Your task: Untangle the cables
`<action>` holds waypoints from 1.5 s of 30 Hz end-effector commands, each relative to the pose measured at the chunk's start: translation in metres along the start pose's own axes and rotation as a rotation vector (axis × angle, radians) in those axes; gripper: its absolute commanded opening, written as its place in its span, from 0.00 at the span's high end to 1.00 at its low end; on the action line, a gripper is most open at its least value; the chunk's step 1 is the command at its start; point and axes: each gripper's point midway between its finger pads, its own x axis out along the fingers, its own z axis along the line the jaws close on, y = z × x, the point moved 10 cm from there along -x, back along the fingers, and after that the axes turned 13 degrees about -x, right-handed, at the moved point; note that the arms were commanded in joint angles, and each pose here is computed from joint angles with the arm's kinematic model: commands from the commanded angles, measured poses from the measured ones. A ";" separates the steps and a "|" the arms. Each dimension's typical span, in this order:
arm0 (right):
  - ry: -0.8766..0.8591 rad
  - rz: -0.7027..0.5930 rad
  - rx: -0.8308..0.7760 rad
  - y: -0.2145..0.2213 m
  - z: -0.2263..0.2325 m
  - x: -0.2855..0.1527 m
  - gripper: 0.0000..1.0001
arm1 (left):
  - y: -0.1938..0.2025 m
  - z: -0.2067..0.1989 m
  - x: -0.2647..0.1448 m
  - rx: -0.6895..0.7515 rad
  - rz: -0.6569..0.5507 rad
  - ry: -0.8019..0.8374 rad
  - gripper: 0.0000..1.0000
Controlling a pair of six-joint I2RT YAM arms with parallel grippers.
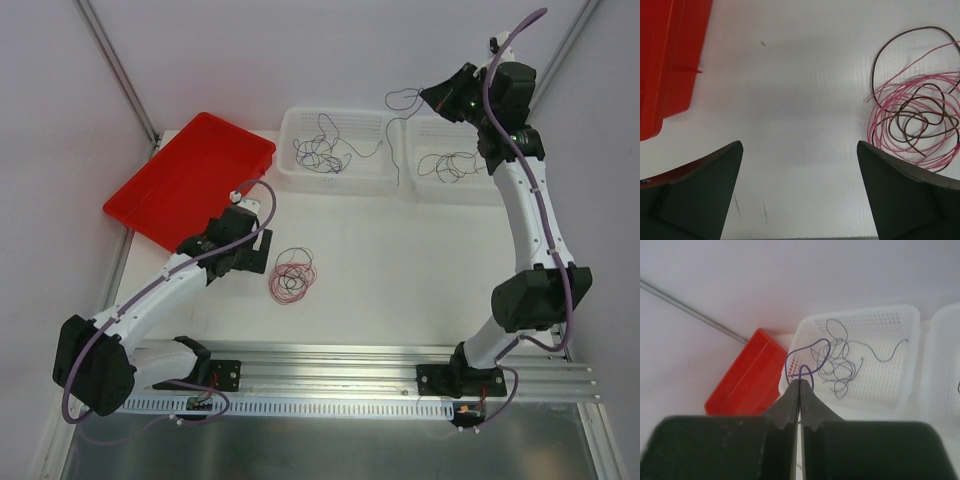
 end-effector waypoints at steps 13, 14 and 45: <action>-0.074 -0.041 0.058 0.043 -0.048 0.159 0.45 | -0.016 -0.004 0.012 0.017 -0.056 -0.011 0.01; -0.081 -0.024 0.058 0.047 -0.048 0.160 0.31 | -0.017 -0.004 0.011 0.016 -0.058 -0.008 0.01; -0.247 0.621 -0.153 0.236 0.082 -0.053 0.30 | 0.009 -0.044 0.034 -0.103 0.303 0.293 0.20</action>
